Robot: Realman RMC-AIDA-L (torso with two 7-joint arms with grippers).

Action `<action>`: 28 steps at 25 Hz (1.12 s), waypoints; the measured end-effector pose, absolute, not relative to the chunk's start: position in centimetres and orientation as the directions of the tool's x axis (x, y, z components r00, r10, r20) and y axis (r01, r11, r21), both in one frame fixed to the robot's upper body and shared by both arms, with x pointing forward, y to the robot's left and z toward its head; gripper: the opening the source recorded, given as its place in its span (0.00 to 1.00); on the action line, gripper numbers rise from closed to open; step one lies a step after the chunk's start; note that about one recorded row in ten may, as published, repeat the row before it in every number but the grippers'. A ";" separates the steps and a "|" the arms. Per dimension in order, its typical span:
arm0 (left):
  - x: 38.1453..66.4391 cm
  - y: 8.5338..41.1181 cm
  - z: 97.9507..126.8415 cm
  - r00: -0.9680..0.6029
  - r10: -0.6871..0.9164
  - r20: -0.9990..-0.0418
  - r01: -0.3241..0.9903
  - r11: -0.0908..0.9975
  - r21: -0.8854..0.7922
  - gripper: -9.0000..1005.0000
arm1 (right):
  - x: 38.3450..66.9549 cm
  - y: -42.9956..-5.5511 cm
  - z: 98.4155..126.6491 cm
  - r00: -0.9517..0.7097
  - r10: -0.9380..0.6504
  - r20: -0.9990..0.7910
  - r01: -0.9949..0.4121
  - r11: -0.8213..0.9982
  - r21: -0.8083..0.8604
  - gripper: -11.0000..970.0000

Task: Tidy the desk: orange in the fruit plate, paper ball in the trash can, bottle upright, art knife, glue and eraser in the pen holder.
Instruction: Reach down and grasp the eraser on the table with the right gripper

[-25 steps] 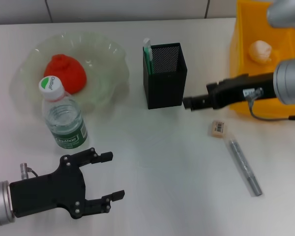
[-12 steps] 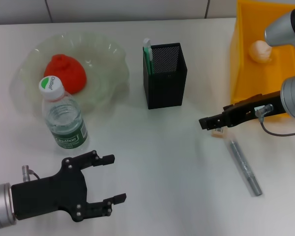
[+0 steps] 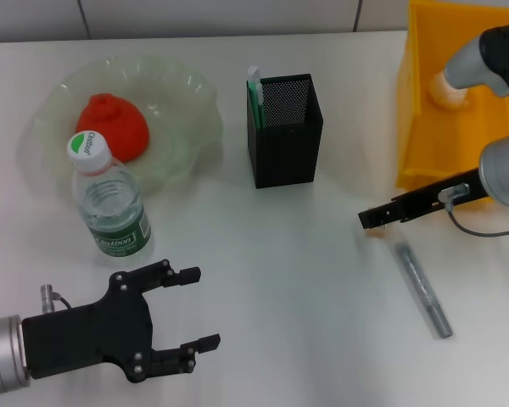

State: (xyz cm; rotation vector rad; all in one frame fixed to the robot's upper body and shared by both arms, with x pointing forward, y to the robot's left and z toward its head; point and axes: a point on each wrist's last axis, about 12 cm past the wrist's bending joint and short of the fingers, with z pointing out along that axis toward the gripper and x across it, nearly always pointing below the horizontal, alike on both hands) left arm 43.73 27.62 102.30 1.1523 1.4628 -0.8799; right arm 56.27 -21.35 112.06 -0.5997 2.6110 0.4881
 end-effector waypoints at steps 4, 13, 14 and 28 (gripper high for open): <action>43.7 27.6 102.3 -0.009 0.207 -0.978 0.961 0.272 0.048 0.80 | 56.7 -21.0 111.6 -0.826 -0.333 -0.455 -0.475 0.846 0.242 0.85; 43.8 27.7 102.3 -0.009 0.208 -0.978 0.961 0.271 0.049 0.80 | 57.3 -20.3 111.1 -0.827 -0.345 -0.444 -0.482 0.842 0.242 0.78; 43.8 27.7 102.3 -0.009 0.208 -0.978 0.961 0.271 0.049 0.80 | 57.3 -20.2 111.0 -0.829 -0.347 -0.439 -0.481 0.842 0.243 0.76; 44.0 27.5 102.5 -0.007 0.206 -0.979 0.963 0.266 0.049 0.80 | 57.6 -19.3 110.5 -0.830 -0.382 -0.406 -0.501 0.830 0.243 0.37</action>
